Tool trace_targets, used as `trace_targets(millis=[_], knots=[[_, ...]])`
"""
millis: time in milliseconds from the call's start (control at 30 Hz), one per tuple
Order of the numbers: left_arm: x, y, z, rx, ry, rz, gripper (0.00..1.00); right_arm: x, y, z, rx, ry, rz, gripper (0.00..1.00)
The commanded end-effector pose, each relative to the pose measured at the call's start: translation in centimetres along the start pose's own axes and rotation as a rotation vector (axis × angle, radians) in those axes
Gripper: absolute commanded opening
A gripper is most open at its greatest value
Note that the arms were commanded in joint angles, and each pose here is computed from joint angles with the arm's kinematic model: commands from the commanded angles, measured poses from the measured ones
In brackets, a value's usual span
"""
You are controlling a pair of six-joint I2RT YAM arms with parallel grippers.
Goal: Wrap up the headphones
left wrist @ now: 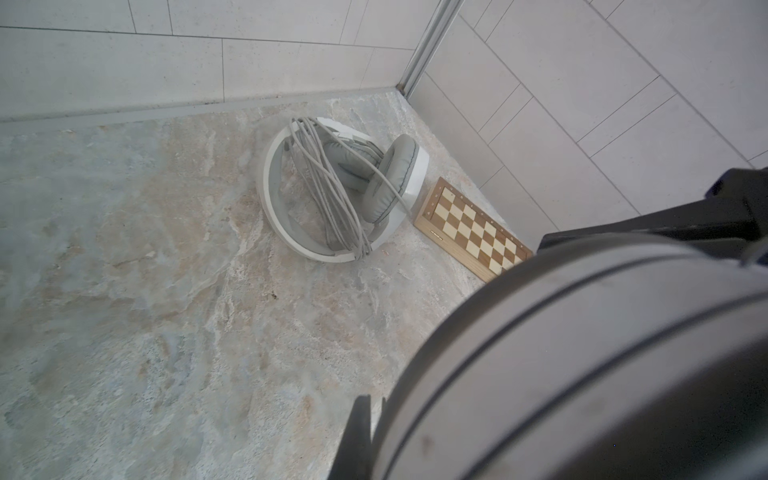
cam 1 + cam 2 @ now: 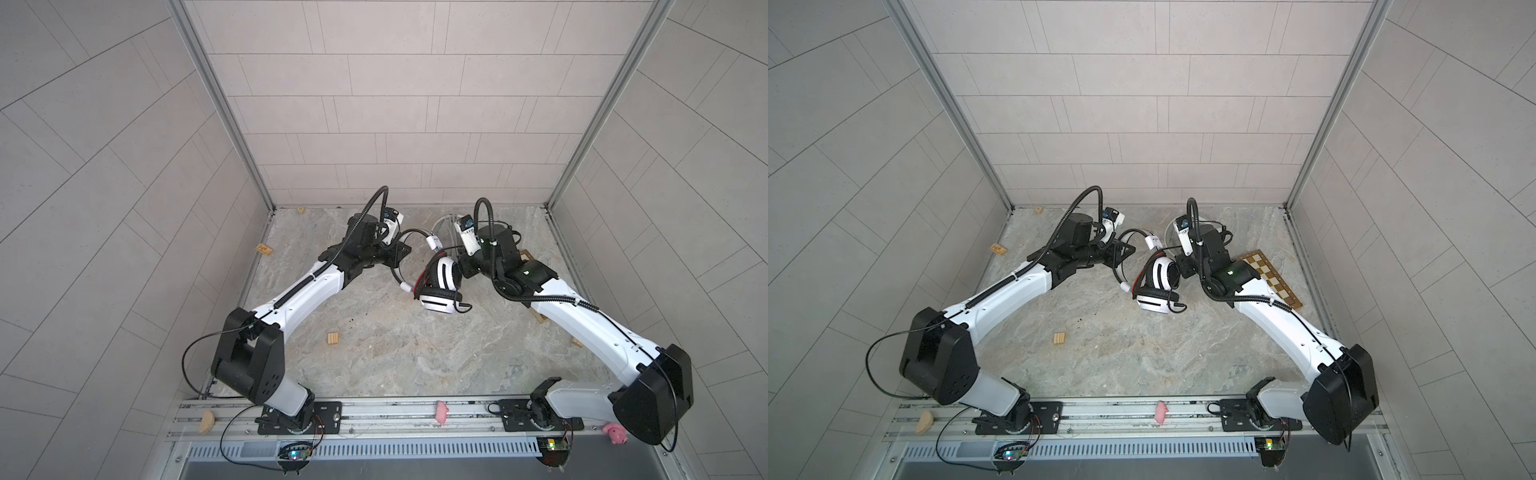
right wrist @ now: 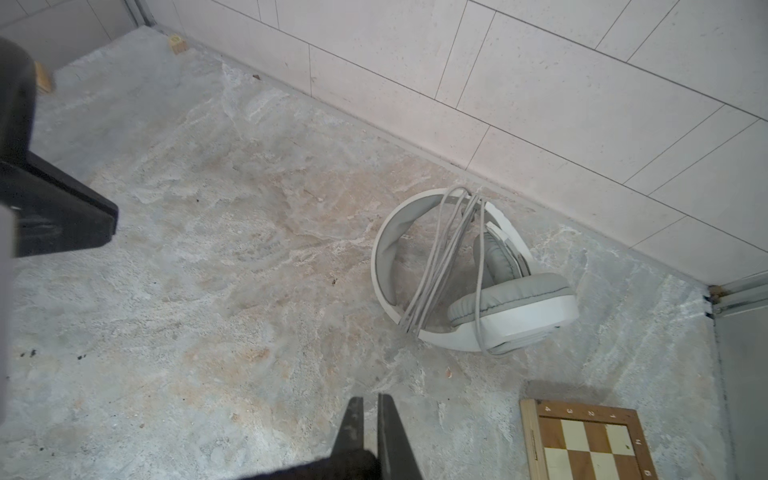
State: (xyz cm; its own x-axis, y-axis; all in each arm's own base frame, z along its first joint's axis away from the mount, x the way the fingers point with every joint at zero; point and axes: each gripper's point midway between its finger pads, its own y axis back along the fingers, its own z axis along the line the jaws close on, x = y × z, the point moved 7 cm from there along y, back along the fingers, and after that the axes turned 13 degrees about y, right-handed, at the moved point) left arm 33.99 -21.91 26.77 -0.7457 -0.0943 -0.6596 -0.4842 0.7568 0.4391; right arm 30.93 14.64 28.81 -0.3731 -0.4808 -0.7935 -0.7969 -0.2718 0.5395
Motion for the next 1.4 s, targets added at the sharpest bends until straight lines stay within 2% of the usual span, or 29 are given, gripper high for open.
trace_targets(millis=[0, 100, 500, 600, 700, 833, 1033, 1200, 1367], knots=[[-3.8, 2.8, -4.3, 0.27, -0.01, -0.131, 0.0, 0.5, 0.3, -0.5, -0.043, -0.085, -0.013, 0.11], [-4.3, 2.8, -4.3, 0.334, 0.025, -0.145, 0.0, 1.1, -0.5, 0.2, -0.129, -0.129, -0.027, 0.13], [-4.5, 3.2, -3.5, 0.3, 0.037, -0.189, 0.0, 2.7, -0.7, 2.7, -0.329, -0.306, -0.148, 0.2], [-4.7, 3.3, -3.2, 0.3, 0.056, -0.209, 0.0, 2.8, -0.2, 3.1, -0.363, -0.367, -0.22, 0.22], [-4.8, 3.6, -3.2, 0.299, 0.055, -0.22, 0.0, 2.6, -0.1, 3.6, -0.417, -0.407, -0.263, 0.26], [-4.8, 4.0, -2.8, 0.25, 0.046, -0.246, 0.0, 2.7, -0.3, 4.0, -0.457, -0.417, -0.255, 0.33], [-4.8, 4.2, -2.4, 0.208, 0.051, -0.269, 0.0, 4.5, -0.8, 4.1, -0.412, -0.411, -0.202, 0.42], [-4.9, 4.5, -1.0, 0.11, 0.088, -0.313, 0.0, 6.3, -1.1, 3.9, -0.338, -0.395, -0.133, 0.44], [-4.9, 5.0, 1.0, -0.072, 0.117, -0.372, 0.0, 9.4, -1.8, 3.6, -0.223, -0.381, -0.019, 0.44]])
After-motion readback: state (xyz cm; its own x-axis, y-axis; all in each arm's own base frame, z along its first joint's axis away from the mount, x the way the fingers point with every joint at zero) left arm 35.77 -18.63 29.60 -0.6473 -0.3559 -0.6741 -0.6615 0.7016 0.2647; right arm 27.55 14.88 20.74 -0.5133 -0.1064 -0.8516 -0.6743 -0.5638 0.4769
